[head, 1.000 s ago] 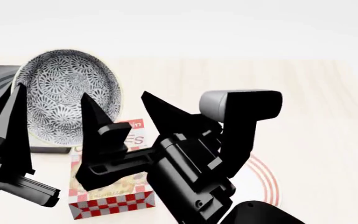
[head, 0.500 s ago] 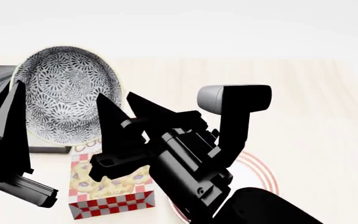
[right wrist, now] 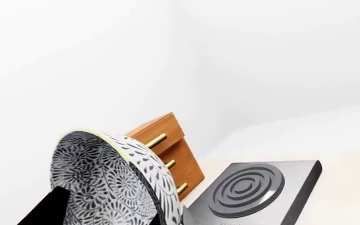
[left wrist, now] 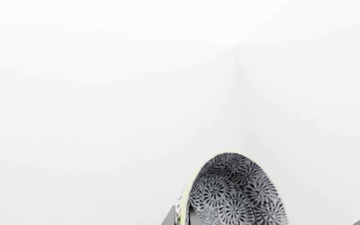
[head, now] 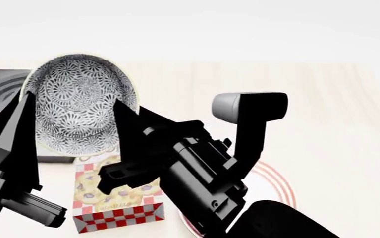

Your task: Pick the akita bowl from table center and place it on the plate.

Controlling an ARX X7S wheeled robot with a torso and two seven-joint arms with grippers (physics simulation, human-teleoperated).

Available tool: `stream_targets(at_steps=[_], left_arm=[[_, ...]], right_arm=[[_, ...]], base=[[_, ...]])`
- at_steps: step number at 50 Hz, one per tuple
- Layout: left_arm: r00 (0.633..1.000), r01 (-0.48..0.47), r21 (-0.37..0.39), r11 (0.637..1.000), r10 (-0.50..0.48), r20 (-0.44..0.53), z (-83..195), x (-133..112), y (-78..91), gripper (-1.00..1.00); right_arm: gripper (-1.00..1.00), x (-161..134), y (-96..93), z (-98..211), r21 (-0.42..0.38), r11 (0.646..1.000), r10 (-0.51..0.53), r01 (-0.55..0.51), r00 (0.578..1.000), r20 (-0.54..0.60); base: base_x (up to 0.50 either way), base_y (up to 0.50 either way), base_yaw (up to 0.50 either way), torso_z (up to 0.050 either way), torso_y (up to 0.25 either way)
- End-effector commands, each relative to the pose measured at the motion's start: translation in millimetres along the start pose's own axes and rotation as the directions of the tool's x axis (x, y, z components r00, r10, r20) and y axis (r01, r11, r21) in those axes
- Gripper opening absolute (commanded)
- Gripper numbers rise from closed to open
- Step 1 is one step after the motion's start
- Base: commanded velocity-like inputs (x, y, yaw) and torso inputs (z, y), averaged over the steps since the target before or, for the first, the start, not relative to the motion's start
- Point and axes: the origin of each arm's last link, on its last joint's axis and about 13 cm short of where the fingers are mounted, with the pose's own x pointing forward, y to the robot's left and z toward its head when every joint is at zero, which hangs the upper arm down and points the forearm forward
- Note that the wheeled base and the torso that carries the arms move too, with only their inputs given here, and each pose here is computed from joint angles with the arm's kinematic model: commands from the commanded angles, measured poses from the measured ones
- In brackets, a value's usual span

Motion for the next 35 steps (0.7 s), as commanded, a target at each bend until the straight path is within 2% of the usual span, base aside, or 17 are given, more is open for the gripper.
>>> stream_targets(at_steps=[1, 2, 3, 9, 22, 35], left_arm=[[0.999, -0.028, -0.003, 1.0, 0.028, 0.039, -0.2, 1.2, 2.1, -1.0], [0.999, -0.024, -0.005, 1.0, 0.024, 0.036, -0.6, 0.5, 1.5, -1.0], [0.999, -0.014, -0.005, 1.0, 0.014, 0.033, -0.2, -0.7, 0.3, 1.0], [1.0, -0.006, -0.004, 1.0, 0.006, 0.028, -0.8, -2.6, 1.3, 1.0], [0.999, -0.021, 0.003, 1.0, 0.021, 0.031, -1.6, -3.2, 1.8, 1.0], [0.999, -0.038, 0.004, 0.999, 0.038, 0.039, 0.1, -4.2, 6.6, 1.0]], right_arm=[[-1.0, 4.4, 1.1, 8.8, -0.019, 1.0, 0.019, -0.018, 0.998, 0.053], [-1.0, 4.5, 0.0, 8.8, -0.018, 1.0, 0.016, -0.015, 0.998, 0.055], [-1.0, 4.7, 1.0, 9.6, -0.022, 1.0, 0.018, -0.016, 0.998, 0.055], [-1.0, 5.3, 3.2, 11.2, -0.041, 0.999, 0.013, -0.011, 0.998, 0.054], [-1.0, 5.4, -0.6, 15.8, -0.032, 0.999, -0.019, 0.021, 0.999, 0.05], [-1.0, 11.4, -16.1, 25.9, -0.041, 0.994, -0.098, 0.099, 0.994, 0.039]], base=[[0.0, 0.0, 0.0, 0.0, 0.0], [0.0, 0.0, 0.0, 0.0, 0.0], [0.0, 0.0, 0.0, 0.0, 0.0], [0.0, 0.0, 0.0, 0.0, 0.002], [0.0, 0.0, 0.0, 0.001, 0.0], [0.0, 0.0, 0.0, 0.0, 0.001]])
